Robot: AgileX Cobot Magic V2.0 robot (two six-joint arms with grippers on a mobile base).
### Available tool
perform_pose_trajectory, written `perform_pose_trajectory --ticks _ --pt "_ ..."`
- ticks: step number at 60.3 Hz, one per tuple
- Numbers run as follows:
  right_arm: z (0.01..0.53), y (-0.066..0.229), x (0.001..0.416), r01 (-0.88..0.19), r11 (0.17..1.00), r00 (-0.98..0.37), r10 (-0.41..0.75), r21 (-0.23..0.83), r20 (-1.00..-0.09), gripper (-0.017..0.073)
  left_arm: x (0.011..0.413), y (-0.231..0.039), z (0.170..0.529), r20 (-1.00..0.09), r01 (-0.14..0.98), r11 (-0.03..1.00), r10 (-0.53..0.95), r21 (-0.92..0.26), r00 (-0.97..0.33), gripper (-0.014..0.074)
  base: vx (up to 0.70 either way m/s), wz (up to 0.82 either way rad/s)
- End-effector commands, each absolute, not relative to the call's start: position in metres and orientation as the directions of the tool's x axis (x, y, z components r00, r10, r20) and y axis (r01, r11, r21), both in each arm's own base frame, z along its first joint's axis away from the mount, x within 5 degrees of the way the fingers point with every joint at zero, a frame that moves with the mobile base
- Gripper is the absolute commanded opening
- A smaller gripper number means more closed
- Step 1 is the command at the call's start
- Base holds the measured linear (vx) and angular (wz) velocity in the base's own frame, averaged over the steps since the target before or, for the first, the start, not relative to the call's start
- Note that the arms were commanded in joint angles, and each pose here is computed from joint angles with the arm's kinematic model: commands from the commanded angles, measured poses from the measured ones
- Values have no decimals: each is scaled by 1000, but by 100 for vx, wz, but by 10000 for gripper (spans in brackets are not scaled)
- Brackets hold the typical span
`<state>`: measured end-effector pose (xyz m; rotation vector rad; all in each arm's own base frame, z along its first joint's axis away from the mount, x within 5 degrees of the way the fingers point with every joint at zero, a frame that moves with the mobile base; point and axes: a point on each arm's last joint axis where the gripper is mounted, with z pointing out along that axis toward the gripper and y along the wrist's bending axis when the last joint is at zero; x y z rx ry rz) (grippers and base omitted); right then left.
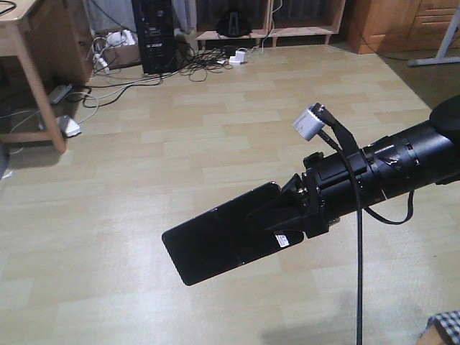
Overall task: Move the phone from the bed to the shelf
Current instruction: 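Drive the base away from the bed holding the phone in the right gripper, then drive the base up to the wooden shelf with the laptop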
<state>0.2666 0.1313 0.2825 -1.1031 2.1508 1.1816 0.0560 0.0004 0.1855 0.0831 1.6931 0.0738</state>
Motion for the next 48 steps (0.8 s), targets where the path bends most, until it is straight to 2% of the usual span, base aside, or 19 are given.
perform_pose_trajectory --ticks 1,48 --pt "309 134 256 -832 216 -553 -377 511 -743 -1 55 0 201 -996 8 996 89 89 -18 1 42 -16" --pt "309 134 256 -832 216 -553 -377 511 -743 -1 55 0 201 -996 8 996 89 89 -18 1 43 -16"
